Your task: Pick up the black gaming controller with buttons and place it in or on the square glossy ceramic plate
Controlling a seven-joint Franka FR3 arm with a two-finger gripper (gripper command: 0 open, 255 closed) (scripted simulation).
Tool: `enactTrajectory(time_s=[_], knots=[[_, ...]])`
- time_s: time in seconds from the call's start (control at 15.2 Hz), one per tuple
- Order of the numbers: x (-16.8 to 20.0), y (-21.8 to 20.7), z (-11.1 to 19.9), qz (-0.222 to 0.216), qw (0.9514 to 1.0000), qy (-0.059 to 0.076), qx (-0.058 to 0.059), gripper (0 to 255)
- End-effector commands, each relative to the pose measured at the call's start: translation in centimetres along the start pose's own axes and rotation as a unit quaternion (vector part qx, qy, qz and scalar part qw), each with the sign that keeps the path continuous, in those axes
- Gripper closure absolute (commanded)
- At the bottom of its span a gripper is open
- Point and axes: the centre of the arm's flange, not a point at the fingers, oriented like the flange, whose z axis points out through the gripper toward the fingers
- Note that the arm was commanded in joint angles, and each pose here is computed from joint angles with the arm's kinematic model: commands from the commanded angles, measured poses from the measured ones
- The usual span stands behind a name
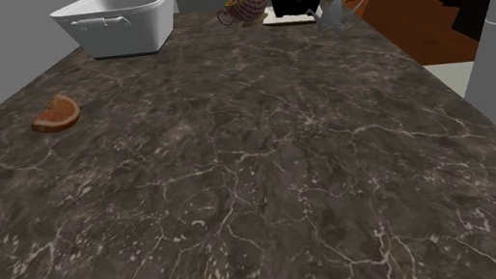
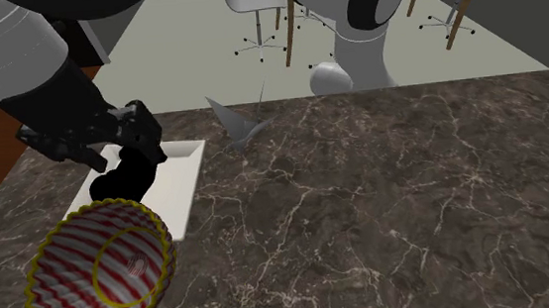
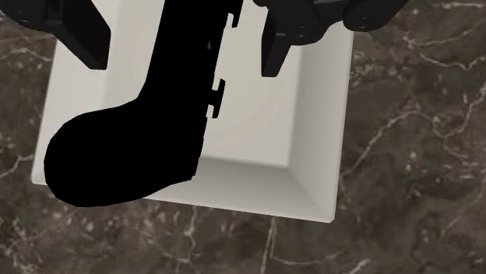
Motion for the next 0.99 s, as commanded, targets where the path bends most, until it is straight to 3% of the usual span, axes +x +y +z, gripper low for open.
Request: enactTrajectory(time_s=[0.0,0.2,0.46,0.92], knots=[[0.0,0.0,0.0,0.0,1.0,0.0,0.0,0],[0.0,0.0,0.0,0.0,1.0,0.0,0.0,0],[0.0,0.0,-5.0,0.0,1.0,0.0,0.0,0],[0.0,0.0,-5.0,0.0,1.0,0.0,0.0,0]])
